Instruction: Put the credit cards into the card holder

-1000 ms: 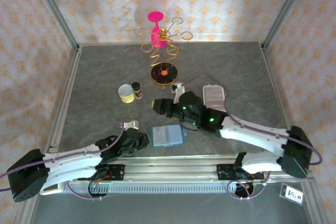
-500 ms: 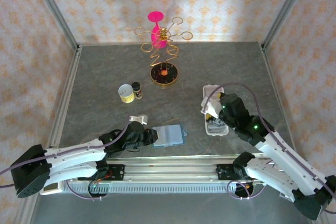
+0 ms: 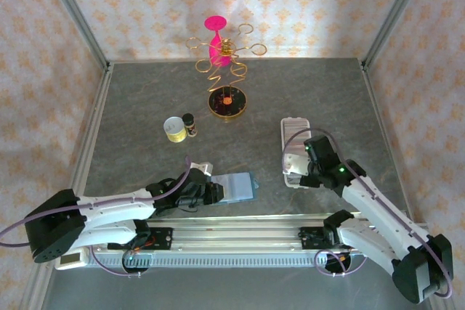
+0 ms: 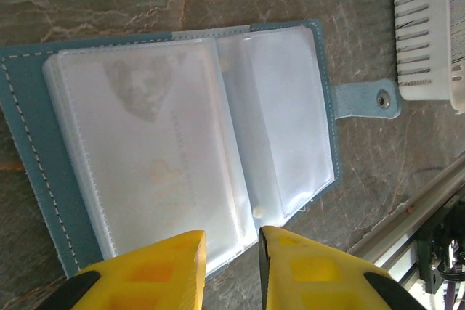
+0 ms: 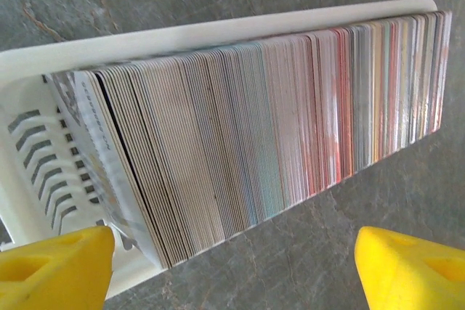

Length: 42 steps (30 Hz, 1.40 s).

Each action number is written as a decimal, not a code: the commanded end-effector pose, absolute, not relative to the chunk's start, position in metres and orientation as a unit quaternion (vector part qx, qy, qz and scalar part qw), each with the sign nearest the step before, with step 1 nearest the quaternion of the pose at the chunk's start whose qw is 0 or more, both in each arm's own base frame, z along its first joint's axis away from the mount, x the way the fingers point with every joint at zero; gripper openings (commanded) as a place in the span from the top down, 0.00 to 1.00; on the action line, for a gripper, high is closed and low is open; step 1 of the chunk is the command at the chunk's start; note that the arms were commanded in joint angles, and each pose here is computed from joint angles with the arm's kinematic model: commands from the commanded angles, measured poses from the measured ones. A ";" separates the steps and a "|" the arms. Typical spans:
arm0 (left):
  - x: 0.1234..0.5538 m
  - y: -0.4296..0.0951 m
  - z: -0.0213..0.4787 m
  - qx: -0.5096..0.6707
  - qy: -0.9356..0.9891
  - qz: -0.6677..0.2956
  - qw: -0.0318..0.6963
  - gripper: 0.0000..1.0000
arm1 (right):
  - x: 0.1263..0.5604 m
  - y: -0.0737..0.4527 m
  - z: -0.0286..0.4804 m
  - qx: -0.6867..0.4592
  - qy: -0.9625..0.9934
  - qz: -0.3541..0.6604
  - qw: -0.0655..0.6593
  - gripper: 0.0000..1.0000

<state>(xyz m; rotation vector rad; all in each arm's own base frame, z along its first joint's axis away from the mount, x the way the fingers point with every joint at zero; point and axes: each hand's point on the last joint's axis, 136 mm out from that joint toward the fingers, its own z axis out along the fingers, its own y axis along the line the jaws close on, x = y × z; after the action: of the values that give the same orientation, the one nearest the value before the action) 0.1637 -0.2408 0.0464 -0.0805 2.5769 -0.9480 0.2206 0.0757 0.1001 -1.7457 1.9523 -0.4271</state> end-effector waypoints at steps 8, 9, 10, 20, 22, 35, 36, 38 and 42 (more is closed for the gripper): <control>0.167 -0.249 0.051 -0.010 0.917 -0.343 0.204 0.73 | 0.224 0.075 0.076 -0.662 0.693 -0.167 0.233 0.15; 0.166 -0.249 0.051 -0.010 0.917 -0.343 0.204 0.73 | 0.224 0.076 0.075 -0.662 0.693 -0.164 0.233 0.15; 0.167 -0.248 0.051 -0.010 0.917 -0.342 0.204 0.73 | 0.224 0.076 0.074 -0.661 0.694 -0.165 0.233 0.15; 0.166 -0.240 0.039 -0.020 0.926 -0.319 0.202 0.74 | 0.235 0.076 0.069 -0.667 0.688 -0.178 0.222 0.18; 0.166 -0.238 0.037 -0.023 0.927 -0.316 0.201 0.75 | 0.236 0.076 0.068 -0.668 0.688 -0.178 0.220 0.20; 0.167 -0.224 0.026 -0.039 0.935 -0.285 0.207 0.76 | 0.238 0.075 0.078 -0.665 0.689 -0.184 0.221 0.59; 0.167 -0.224 0.025 -0.040 0.936 -0.284 0.206 0.76 | 0.238 0.075 0.079 -0.664 0.690 -0.184 0.222 0.62; 0.167 -0.224 0.024 -0.041 0.936 -0.284 0.205 0.77 | 0.236 0.074 0.080 -0.664 0.690 -0.184 0.222 0.68; 0.166 -0.223 0.023 -0.041 0.937 -0.282 0.203 0.78 | 0.235 0.074 0.080 -0.664 0.690 -0.184 0.223 0.78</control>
<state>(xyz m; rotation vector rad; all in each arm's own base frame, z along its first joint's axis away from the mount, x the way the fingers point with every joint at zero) 0.1680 -0.2317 0.0325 -0.0918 2.5933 -0.8478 0.2223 0.0759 0.0651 -1.8931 1.9187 -0.4440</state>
